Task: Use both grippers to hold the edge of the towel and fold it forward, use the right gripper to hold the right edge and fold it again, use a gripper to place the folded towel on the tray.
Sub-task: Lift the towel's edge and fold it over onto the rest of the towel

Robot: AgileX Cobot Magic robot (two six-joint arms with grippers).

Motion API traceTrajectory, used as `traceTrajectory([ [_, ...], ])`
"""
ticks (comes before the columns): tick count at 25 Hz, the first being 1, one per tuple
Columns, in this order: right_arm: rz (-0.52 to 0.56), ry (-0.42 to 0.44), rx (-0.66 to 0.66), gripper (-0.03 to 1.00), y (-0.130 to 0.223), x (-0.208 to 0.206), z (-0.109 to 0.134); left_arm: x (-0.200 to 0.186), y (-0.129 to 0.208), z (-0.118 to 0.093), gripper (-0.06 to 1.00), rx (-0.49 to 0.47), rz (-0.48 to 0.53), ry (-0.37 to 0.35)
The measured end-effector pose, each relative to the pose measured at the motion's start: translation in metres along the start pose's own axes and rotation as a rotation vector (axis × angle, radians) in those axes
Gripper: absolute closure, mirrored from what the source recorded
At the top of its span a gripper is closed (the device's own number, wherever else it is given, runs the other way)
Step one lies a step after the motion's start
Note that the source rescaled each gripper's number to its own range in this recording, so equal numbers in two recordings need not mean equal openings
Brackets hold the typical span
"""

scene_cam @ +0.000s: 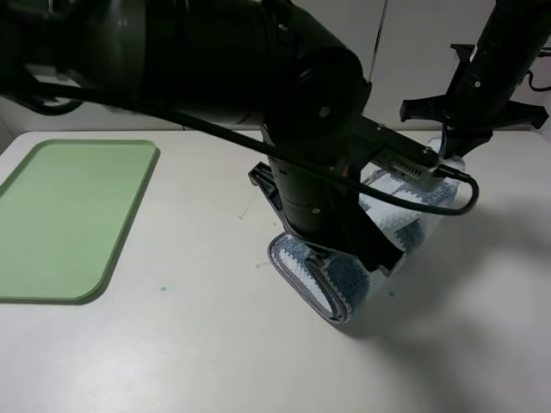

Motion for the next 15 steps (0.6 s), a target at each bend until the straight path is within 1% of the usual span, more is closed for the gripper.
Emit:
traceTrajectory([
  [4,0.005,-0.001,-0.014,0.97,-0.007,0.008,0.009,0.002,-0.003,0.012,0.94,-0.023,-0.003,-0.013],
  [11,0.032,0.000,-0.015,0.97,-0.009,0.023,0.012,0.016,0.003,0.027,0.94,-0.045,0.008,-0.026],
  [15,0.029,-0.004,-0.014,0.97,-0.011,0.030,0.014,0.023,0.005,0.033,0.94,-0.050,0.003,-0.031],
])
Point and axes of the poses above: a point on each arm's last joint axis where the gripper is mounted, x pointing out along that axis toward the gripper, z along the wrist's bending axis when the last joint is at zero, y = z × x, the point moved 5 cm from there along x, pointing out along that axis toward the gripper, and after that the axes turned 1 degree about -x, right-handed, at the moved point
